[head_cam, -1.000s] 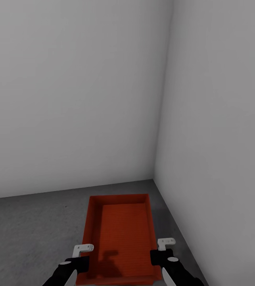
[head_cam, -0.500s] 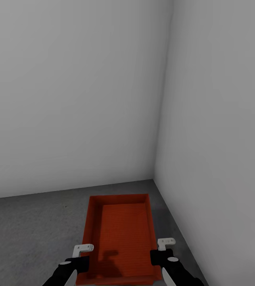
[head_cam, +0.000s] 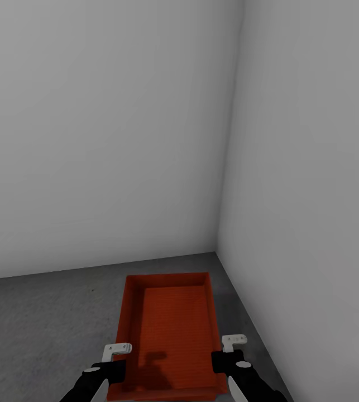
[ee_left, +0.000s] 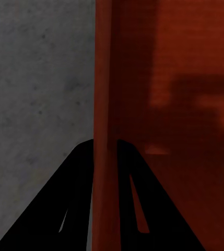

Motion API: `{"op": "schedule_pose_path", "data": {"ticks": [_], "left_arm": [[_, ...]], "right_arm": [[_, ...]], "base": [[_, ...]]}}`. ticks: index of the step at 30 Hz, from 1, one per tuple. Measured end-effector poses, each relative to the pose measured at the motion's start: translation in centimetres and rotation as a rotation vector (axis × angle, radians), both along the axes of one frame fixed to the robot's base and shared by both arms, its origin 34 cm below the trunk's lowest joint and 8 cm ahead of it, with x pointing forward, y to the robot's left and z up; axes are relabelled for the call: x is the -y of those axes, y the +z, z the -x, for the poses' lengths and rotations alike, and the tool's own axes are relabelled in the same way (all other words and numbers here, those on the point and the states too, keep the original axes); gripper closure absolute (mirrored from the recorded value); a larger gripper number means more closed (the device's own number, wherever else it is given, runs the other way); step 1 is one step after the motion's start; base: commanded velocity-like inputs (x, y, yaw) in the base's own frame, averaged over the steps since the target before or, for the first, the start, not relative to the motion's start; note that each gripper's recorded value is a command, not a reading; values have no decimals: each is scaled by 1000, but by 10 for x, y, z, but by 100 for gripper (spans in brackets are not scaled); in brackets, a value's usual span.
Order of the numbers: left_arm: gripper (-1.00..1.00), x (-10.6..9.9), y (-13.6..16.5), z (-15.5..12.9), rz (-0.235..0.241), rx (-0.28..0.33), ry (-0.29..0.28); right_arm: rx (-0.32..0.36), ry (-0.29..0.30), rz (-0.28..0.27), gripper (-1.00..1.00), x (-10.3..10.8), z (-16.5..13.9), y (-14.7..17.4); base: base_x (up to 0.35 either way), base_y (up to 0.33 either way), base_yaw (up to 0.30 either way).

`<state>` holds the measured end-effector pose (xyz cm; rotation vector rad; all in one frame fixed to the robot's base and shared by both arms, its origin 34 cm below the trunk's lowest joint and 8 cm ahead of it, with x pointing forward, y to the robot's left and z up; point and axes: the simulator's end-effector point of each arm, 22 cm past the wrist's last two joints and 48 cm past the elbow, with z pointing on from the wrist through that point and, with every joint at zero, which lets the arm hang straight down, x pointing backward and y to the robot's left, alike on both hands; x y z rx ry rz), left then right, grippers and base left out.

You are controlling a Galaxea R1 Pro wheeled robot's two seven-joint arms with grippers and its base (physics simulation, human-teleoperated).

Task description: Move the two storage containers from the living room to the garage. In the garage, place one container on the floor and stack the other container on top of it (either order is fine).

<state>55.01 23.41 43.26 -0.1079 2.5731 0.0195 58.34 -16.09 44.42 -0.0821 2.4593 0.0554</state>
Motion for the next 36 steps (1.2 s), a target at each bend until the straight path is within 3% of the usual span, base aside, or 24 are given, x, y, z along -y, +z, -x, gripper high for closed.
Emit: {"op": "schedule_pose_path", "data": {"ticks": [36], "left_arm": [[100, 0, 6, -1, 0, -1, 0]], "right_arm": [[0, 0, 0, 100, 0, -1, 6]], "base": [[0, 0, 0]]}}
